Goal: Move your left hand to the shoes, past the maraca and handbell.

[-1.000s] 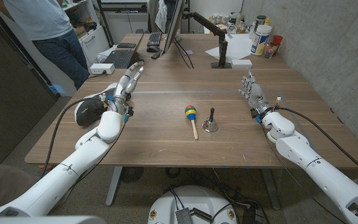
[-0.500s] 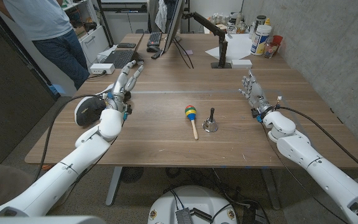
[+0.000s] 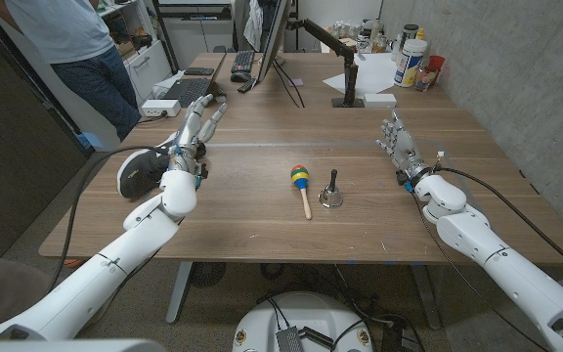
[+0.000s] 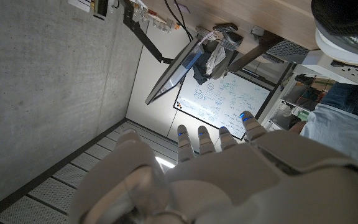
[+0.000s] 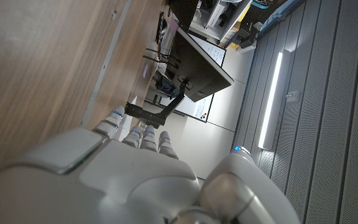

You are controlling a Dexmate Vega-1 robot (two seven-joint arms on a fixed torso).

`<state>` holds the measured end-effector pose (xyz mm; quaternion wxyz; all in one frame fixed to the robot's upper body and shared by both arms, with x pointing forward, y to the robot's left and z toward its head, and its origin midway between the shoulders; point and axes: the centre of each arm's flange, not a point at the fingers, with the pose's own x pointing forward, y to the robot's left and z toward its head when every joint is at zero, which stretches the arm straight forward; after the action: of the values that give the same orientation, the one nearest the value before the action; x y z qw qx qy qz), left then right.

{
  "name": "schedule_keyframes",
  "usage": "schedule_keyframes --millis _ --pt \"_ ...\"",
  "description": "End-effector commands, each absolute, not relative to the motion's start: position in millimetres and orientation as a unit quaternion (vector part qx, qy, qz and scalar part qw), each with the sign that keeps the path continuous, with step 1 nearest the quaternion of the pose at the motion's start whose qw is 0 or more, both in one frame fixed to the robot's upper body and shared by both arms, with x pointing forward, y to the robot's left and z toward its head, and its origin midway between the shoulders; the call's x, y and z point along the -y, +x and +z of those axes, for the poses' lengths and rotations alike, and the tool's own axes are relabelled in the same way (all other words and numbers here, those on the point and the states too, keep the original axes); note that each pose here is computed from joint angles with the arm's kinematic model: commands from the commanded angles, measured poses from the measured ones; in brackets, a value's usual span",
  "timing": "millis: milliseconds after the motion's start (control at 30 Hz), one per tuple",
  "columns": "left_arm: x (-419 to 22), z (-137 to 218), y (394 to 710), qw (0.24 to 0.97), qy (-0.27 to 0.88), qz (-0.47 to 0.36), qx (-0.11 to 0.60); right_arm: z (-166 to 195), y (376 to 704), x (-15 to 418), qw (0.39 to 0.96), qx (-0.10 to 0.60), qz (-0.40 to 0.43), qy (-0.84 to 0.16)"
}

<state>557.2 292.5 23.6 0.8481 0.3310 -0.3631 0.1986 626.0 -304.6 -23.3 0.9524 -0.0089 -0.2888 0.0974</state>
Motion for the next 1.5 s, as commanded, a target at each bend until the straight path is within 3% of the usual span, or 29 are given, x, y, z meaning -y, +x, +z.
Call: schedule_keyframes --millis 33,533,1500 --pt "-287.8 25.8 550.7 0.825 0.364 0.246 0.356 -23.9 625.1 307.2 0.953 0.288 0.095 -0.010" --pt "-282.7 27.4 541.9 0.796 0.404 0.313 0.324 -25.3 627.6 307.4 0.953 0.287 0.096 -0.007" --pt "-291.4 22.4 541.6 0.779 0.435 0.357 0.275 -27.9 629.7 306.3 0.954 0.284 0.100 -0.005"
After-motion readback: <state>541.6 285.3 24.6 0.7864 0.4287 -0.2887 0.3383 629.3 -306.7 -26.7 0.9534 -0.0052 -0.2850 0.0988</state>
